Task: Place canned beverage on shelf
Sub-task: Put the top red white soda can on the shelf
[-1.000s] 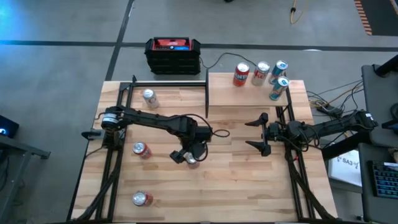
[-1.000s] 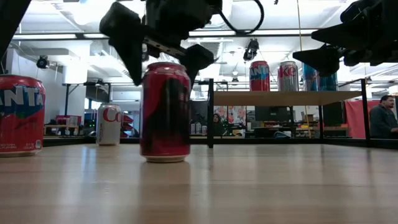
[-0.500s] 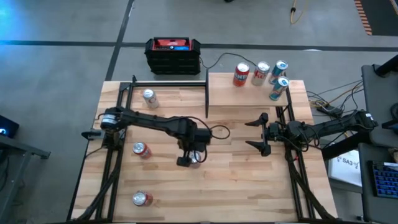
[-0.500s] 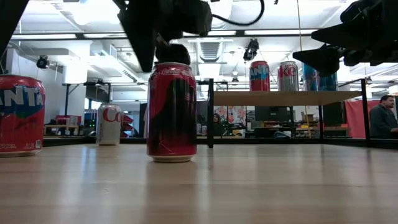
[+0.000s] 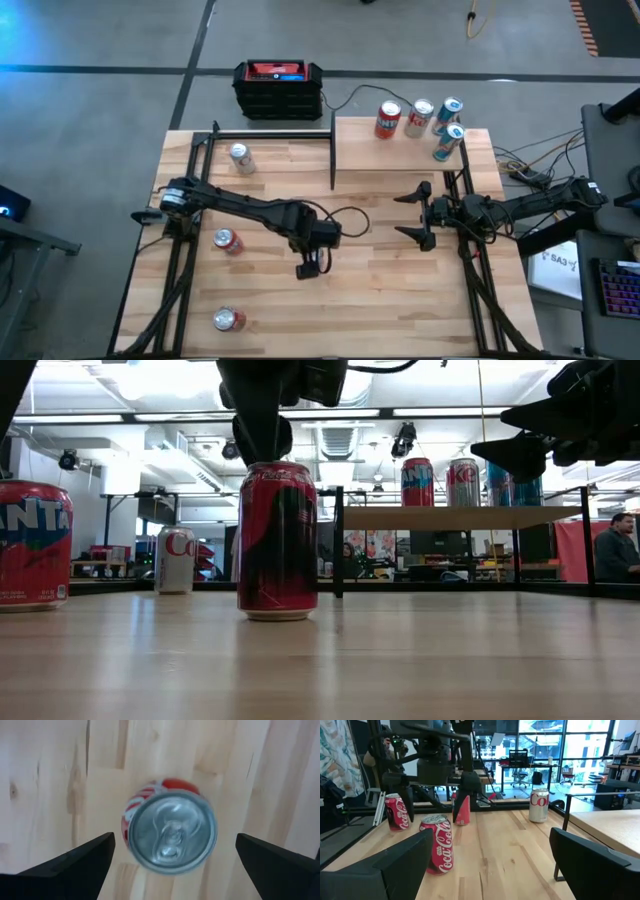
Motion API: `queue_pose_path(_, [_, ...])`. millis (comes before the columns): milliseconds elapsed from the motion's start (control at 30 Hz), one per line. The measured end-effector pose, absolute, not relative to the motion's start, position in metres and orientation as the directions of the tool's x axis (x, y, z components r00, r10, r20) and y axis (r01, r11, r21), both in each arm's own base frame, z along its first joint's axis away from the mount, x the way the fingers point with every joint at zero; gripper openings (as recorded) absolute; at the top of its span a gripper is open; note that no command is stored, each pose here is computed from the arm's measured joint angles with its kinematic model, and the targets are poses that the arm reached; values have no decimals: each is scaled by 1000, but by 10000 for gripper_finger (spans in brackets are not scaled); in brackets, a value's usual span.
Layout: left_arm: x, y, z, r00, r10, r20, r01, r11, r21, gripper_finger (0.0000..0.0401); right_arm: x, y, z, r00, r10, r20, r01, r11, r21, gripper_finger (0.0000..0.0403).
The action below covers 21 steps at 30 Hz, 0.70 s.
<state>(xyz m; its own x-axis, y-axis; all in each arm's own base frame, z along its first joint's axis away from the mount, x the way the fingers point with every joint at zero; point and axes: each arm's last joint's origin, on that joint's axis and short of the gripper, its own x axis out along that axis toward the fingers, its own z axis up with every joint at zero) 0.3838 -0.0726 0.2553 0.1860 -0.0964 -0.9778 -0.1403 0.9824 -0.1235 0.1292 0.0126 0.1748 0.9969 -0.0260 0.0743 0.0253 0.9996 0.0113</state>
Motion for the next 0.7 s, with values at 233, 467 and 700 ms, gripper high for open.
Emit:
queue_pose_path(233, [394,-74,258,288,-115,-951,-151,975,-164,400,129,13,175,997,-26,74,25,1000,11,383])
queue_pose_path(467, [393,-74,254,264,-108,-959,-173,972,-157,400,129,13,175,997,-26,75,25,1000,11,383])
queue_pose_path(700, [394,-71,249,267,16,-964,-221,974,-45,400,129,13,175,997,-26,74,25,1000,11,383])
